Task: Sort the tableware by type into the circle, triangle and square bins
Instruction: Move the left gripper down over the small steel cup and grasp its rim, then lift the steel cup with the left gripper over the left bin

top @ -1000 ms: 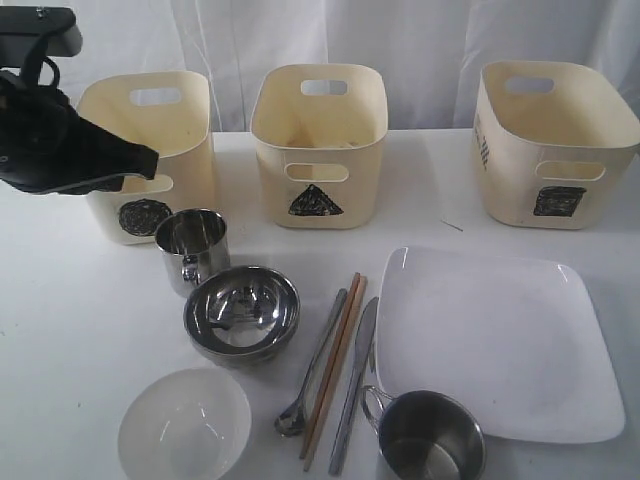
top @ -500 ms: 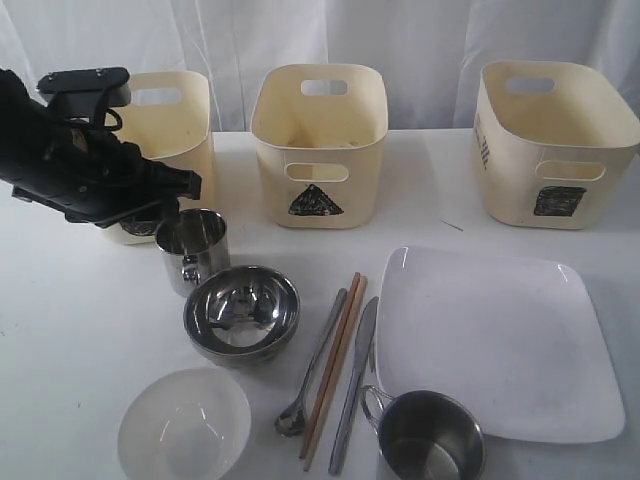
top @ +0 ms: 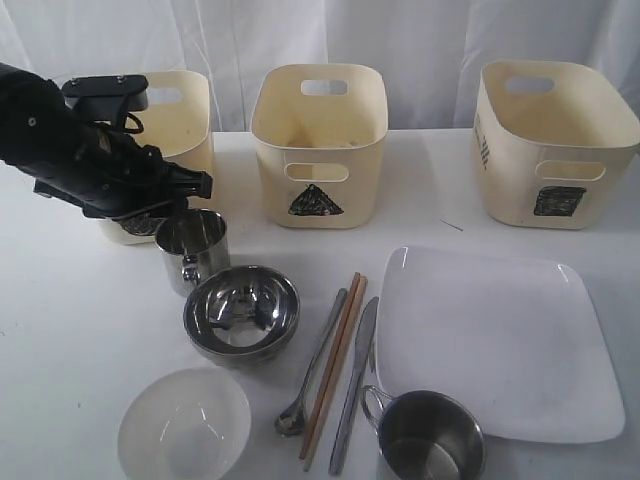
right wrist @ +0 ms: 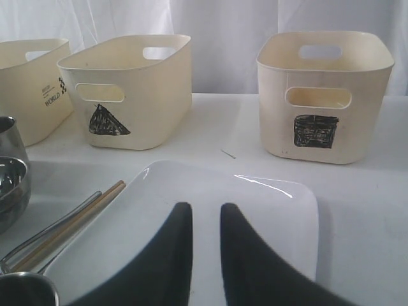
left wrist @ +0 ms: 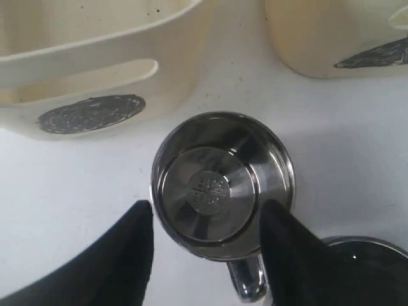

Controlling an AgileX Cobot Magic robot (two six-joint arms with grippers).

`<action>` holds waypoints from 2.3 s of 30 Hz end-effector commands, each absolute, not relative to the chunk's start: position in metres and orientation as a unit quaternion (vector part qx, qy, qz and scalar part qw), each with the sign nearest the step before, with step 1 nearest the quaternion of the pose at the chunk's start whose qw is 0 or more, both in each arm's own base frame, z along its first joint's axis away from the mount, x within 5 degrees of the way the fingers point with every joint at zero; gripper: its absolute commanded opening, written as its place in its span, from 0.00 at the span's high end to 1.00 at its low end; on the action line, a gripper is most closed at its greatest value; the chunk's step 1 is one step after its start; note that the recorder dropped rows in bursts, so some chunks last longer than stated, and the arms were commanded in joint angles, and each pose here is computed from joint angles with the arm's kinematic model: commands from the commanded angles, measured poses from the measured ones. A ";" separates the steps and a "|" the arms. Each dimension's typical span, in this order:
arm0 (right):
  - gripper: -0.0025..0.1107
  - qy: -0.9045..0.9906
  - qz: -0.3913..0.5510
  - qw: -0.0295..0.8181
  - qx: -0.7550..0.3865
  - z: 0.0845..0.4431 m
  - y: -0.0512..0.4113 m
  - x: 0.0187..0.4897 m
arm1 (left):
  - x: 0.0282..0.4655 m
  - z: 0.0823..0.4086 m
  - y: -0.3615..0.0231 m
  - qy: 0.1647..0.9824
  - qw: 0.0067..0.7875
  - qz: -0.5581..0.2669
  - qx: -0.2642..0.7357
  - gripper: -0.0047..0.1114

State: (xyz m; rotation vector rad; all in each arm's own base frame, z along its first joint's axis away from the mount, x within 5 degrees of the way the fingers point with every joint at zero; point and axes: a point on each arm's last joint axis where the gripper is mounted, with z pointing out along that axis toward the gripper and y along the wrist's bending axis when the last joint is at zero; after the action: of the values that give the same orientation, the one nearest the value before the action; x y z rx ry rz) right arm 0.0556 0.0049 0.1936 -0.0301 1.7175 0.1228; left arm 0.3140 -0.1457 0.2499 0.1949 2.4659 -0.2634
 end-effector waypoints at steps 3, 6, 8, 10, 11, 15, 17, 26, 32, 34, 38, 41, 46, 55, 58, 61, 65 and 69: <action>0.84 0.755 0.051 0.653 -0.014 0.192 0.005 0.055 | 0.320 0.243 -0.147 0.943 0.312 -0.095 0.071 0.48; 0.84 0.755 0.051 0.653 -0.014 0.192 0.005 0.055 | 0.322 0.237 -0.148 0.946 0.304 -0.094 0.067 0.48; 0.84 0.755 0.051 0.653 -0.014 0.192 0.005 0.055 | 0.323 0.233 -0.148 0.948 0.299 -0.090 0.068 0.48; 0.84 0.755 0.051 0.653 -0.014 0.192 0.005 0.055 | 0.323 0.229 -0.148 0.951 0.290 -0.087 0.068 0.48; 0.84 0.755 0.051 0.653 -0.014 0.192 0.005 0.055 | 0.323 0.228 -0.148 0.952 0.286 -0.085 0.067 0.48; 0.84 0.755 0.051 0.653 -0.014 0.192 0.005 0.055 | 0.326 0.221 -0.150 0.954 0.281 -0.084 0.066 0.48; 0.84 0.755 0.051 0.653 -0.014 0.192 0.005 0.055 | 0.327 0.218 -0.150 0.954 0.280 -0.086 0.060 0.48; 0.84 0.755 0.051 0.653 -0.014 0.192 0.005 0.055 | 0.334 0.207 -0.153 0.952 0.287 -0.083 0.068 0.48; 0.84 0.755 0.051 0.653 -0.014 0.192 0.005 0.055 | 0.340 0.202 -0.156 0.953 0.285 -0.078 0.072 0.48; 0.84 0.755 0.051 0.653 -0.014 0.192 0.005 0.055 | 0.343 0.206 -0.157 0.951 0.291 -0.081 0.072 0.48; 0.84 0.755 0.051 0.653 -0.014 0.192 0.005 0.055 | 0.346 0.209 -0.157 0.948 0.300 -0.082 0.072 0.48; 0.84 0.755 0.051 0.653 -0.014 0.192 0.005 0.055 | 0.348 0.205 -0.154 0.950 0.295 -0.079 0.068 0.48; 0.84 0.755 0.051 0.653 -0.014 0.192 0.005 0.055 | 0.350 0.200 -0.155 0.951 0.293 -0.078 0.069 0.48; 0.84 0.755 0.051 0.653 -0.014 0.192 0.005 0.055 | 0.354 0.181 -0.157 0.956 0.276 -0.073 0.071 0.48; 0.84 0.755 0.055 0.653 -0.009 0.192 0.005 0.055 | 0.354 0.180 -0.157 0.956 0.275 -0.072 0.071 0.50; 0.84 0.755 0.059 0.653 -0.005 0.192 0.005 0.055 | 0.353 0.180 -0.156 0.957 0.272 -0.067 0.074 0.59; 0.84 0.755 0.059 0.653 -0.005 0.192 0.005 0.055 | 0.351 0.186 -0.154 0.957 0.273 -0.059 0.082 0.84; 0.84 0.755 0.059 0.653 -0.005 0.192 0.005 0.055 | 0.349 0.201 -0.152 0.951 0.290 -0.054 0.092 0.96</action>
State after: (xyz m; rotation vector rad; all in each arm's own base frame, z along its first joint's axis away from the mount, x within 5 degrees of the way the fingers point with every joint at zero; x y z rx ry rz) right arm 0.0556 0.0049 0.1936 -0.0144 1.7181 0.1363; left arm 0.3515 -0.1549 0.1876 0.2355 2.5575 -0.1594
